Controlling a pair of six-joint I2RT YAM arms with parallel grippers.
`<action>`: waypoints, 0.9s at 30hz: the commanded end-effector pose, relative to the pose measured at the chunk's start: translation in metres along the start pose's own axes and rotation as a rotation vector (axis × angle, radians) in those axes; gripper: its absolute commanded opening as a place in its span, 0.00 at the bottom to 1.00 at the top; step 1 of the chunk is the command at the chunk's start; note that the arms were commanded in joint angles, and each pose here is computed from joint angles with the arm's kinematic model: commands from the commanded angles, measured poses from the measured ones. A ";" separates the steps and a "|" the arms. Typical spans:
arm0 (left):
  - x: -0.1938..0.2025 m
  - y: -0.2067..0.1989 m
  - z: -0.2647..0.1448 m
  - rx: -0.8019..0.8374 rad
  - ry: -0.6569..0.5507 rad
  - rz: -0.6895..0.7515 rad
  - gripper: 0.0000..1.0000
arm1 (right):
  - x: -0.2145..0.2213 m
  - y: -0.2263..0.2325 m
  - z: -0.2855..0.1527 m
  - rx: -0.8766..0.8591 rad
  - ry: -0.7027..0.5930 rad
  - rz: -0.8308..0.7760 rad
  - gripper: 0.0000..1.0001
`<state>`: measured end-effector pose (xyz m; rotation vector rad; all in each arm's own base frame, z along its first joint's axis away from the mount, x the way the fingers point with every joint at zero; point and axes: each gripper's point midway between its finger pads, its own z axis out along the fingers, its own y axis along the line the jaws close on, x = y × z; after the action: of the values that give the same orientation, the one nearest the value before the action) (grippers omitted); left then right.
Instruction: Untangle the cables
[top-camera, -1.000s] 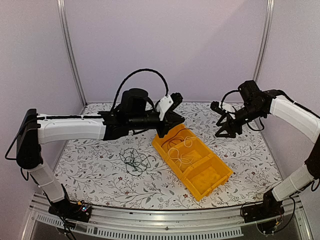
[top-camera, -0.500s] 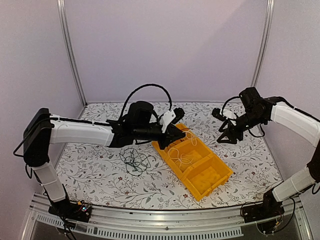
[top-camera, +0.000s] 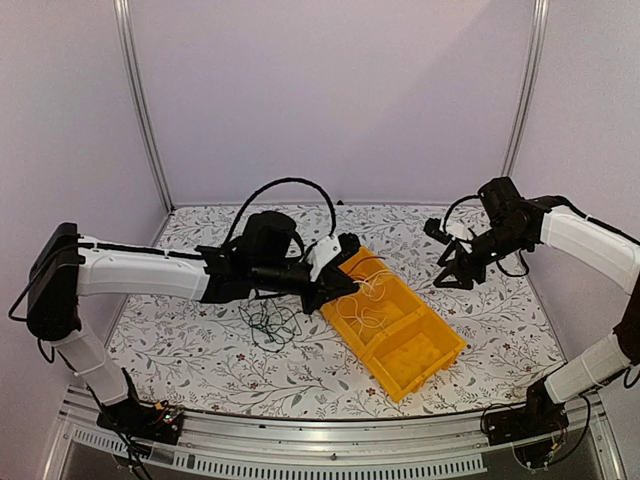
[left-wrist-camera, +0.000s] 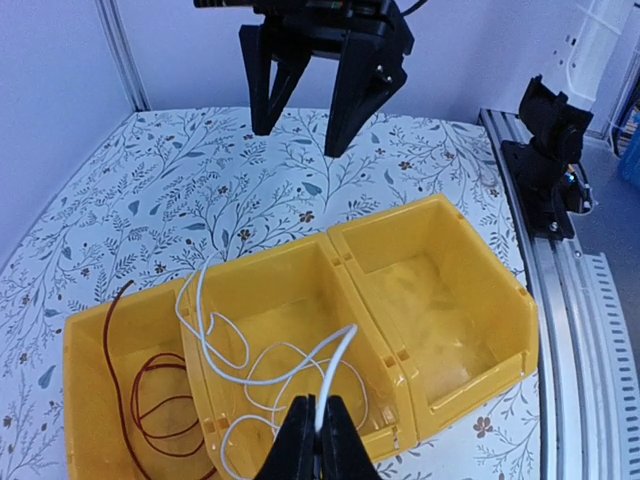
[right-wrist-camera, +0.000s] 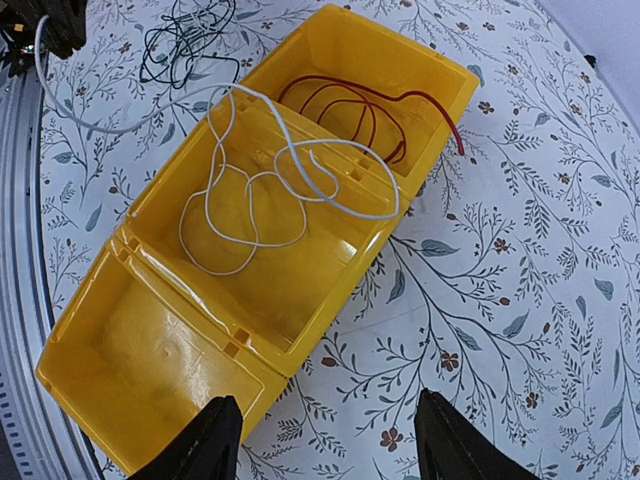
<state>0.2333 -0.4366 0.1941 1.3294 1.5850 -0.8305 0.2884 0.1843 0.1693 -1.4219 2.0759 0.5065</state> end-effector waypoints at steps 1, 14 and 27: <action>0.035 -0.014 0.022 0.075 0.078 -0.050 0.00 | -0.010 -0.005 0.000 -0.010 -0.024 0.006 0.63; 0.059 -0.037 -0.005 0.059 0.117 -0.030 0.00 | -0.020 -0.010 0.003 -0.033 -0.046 0.031 0.63; 0.076 -0.051 -0.024 0.075 0.132 -0.013 0.00 | -0.025 -0.016 0.006 -0.049 -0.037 0.045 0.63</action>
<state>0.1754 -0.3940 0.1154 1.4833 1.7303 -0.8464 0.3032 0.1959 0.1736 -1.4022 2.0912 0.5792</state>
